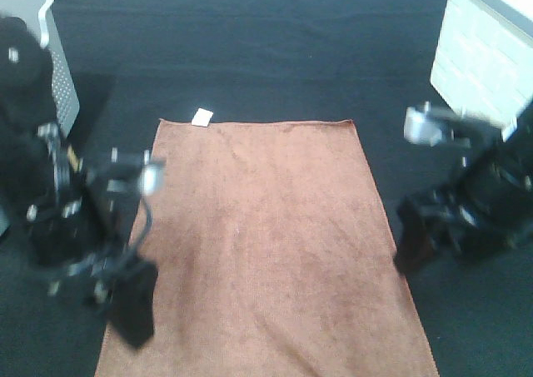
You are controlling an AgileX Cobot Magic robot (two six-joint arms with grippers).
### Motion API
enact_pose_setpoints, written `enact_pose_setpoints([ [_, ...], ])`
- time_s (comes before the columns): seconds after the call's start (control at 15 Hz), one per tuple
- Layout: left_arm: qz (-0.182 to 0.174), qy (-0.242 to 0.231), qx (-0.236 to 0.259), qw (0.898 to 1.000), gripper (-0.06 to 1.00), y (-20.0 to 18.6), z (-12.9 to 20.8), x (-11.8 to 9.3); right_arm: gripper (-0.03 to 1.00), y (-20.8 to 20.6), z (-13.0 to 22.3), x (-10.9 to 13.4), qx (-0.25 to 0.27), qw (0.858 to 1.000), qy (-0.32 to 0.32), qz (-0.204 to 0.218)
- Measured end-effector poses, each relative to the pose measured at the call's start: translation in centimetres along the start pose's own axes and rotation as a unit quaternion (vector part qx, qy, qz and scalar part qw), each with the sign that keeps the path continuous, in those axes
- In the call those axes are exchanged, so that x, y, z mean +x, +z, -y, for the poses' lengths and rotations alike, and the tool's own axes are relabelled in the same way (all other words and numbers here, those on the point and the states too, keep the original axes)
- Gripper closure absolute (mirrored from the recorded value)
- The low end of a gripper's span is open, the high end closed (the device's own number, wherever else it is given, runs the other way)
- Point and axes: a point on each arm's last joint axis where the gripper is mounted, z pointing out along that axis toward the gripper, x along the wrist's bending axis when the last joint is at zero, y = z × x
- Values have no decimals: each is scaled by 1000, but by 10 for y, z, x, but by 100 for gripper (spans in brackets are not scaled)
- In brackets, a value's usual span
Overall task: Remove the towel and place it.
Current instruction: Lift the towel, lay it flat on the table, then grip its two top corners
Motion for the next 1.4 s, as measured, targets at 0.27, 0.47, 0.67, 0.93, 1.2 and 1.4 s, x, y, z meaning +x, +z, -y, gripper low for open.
enact_pose_setpoints([
  [0.27, -51, -31, -129, 990, 19, -62, -56, 45, 27, -47, -68, -25, -69, 996, 46, 38],
  [0.47, -78, -47, -201, 975, 19, -84, -95, 76, 27, -63, -110, -40, -106, 992, 53, 41],
  [0.67, -87, -69, -219, 969, 19, -84, -124, 108, 27, -53, -143, -47, -109, 992, 53, 40],
  [0.93, -88, -99, -222, 966, 19, -68, -156, 153, 27, -19, -187, -63, -98, 993, 44, 40],
  [1.2, -86, -101, -222, 966, 19, -47, -187, 174, 27, 12, -232, -78, -109, 992, 41, 38],
  [1.4, -73, -105, -219, 967, 19, -29, -206, 185, 27, 41, -253, -88, -103, 993, 43, 34],
])
